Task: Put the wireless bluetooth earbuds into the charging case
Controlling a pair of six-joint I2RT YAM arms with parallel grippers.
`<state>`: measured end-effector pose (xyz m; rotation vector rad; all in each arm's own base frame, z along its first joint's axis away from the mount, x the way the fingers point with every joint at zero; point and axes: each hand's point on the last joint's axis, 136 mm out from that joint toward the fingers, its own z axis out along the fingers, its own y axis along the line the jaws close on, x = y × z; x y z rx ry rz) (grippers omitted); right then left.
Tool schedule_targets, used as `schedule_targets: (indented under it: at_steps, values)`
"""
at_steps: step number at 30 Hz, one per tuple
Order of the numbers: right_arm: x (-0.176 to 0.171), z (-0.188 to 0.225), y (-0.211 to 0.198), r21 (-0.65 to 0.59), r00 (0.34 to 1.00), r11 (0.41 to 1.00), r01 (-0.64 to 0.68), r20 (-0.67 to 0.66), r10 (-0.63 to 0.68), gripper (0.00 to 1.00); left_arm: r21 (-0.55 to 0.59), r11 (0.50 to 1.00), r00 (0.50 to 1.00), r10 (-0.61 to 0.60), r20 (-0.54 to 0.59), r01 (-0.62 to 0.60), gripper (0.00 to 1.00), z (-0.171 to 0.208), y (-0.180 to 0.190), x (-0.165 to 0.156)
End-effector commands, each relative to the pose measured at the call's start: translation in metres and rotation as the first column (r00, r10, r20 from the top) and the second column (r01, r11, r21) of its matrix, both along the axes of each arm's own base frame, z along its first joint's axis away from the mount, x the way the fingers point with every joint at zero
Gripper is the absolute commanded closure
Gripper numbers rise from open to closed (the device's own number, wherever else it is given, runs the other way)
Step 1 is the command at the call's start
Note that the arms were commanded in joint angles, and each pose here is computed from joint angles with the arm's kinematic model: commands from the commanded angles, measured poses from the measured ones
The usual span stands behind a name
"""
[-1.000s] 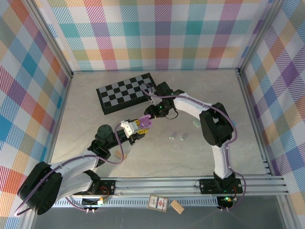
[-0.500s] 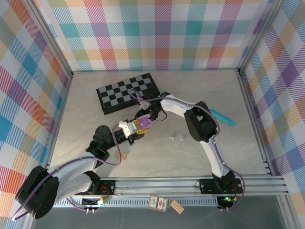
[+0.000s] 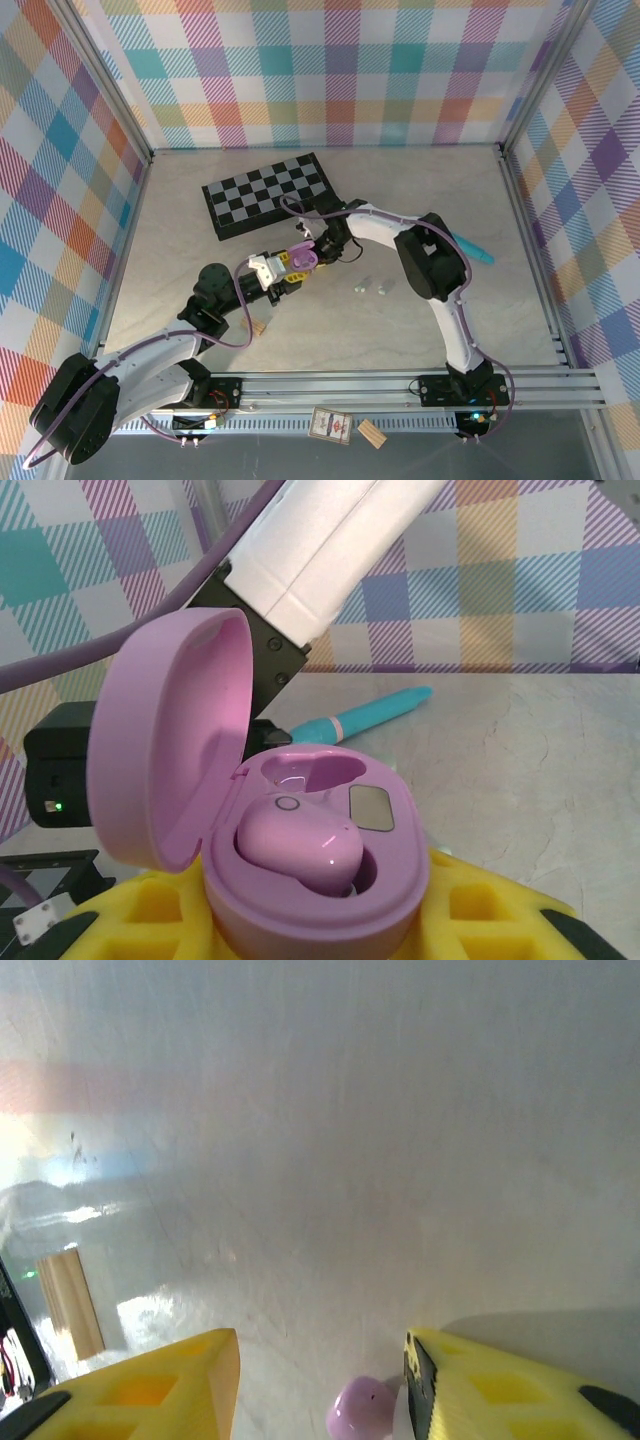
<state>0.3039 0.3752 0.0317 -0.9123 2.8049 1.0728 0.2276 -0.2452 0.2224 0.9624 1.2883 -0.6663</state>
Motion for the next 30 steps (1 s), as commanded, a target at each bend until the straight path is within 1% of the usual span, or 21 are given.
schedule_targets:
  at_steps: [1, 6, 8, 13, 18, 24, 26, 30]
  values:
    - [-0.019, 0.012, -0.005, 0.013, 0.999, 1.000, -0.005, -0.037, 0.005, 0.53, -0.013, 1.000, 0.999, -0.012, 0.040, 0.012, 0.71, 0.011, -0.001, 0.000]
    - [-0.029, 0.019, -0.012, 0.022, 0.998, 0.999, 0.037, -0.053, -0.036, 0.54, -0.015, 1.000, 0.999, -0.013, 0.038, 0.014, 0.71, 0.011, 0.000, -0.001]
    - [-0.031, 0.022, -0.016, 0.016, 0.998, 0.999, 0.045, -0.039, -0.044, 0.54, -0.016, 1.000, 0.999, -0.014, 0.037, 0.015, 0.71, 0.010, 0.000, -0.001]
    - [-0.014, 0.020, -0.026, -0.054, 0.996, 0.997, 0.050, 0.082, -0.045, 0.52, -0.019, 1.000, 0.999, -0.013, 0.040, 0.014, 0.71, 0.011, 0.000, -0.001]
    - [-0.002, 0.029, -0.022, -0.036, 0.986, 0.998, 0.054, 0.162, -0.047, 0.52, -0.032, 0.999, 0.999, -0.006, 0.051, 0.008, 0.71, 0.016, 0.001, -0.001]
    - [0.007, 0.026, -0.019, -0.085, 0.979, 0.990, 0.115, 0.177, -0.099, 0.54, -0.039, 0.999, 0.998, 0.013, 0.059, -0.010, 0.71, 0.019, 0.005, -0.002]
    - [0.009, 0.024, -0.016, -0.098, 0.978, 0.984, 0.148, 0.163, -0.131, 0.55, -0.041, 0.999, 0.998, 0.015, 0.061, -0.012, 0.71, 0.020, 0.006, -0.002]
    - [0.012, 0.019, -0.004, -0.088, 0.979, 0.983, 0.159, 0.143, -0.146, 0.54, -0.040, 0.999, 0.998, 0.010, 0.064, -0.007, 0.71, 0.021, 0.005, -0.002]
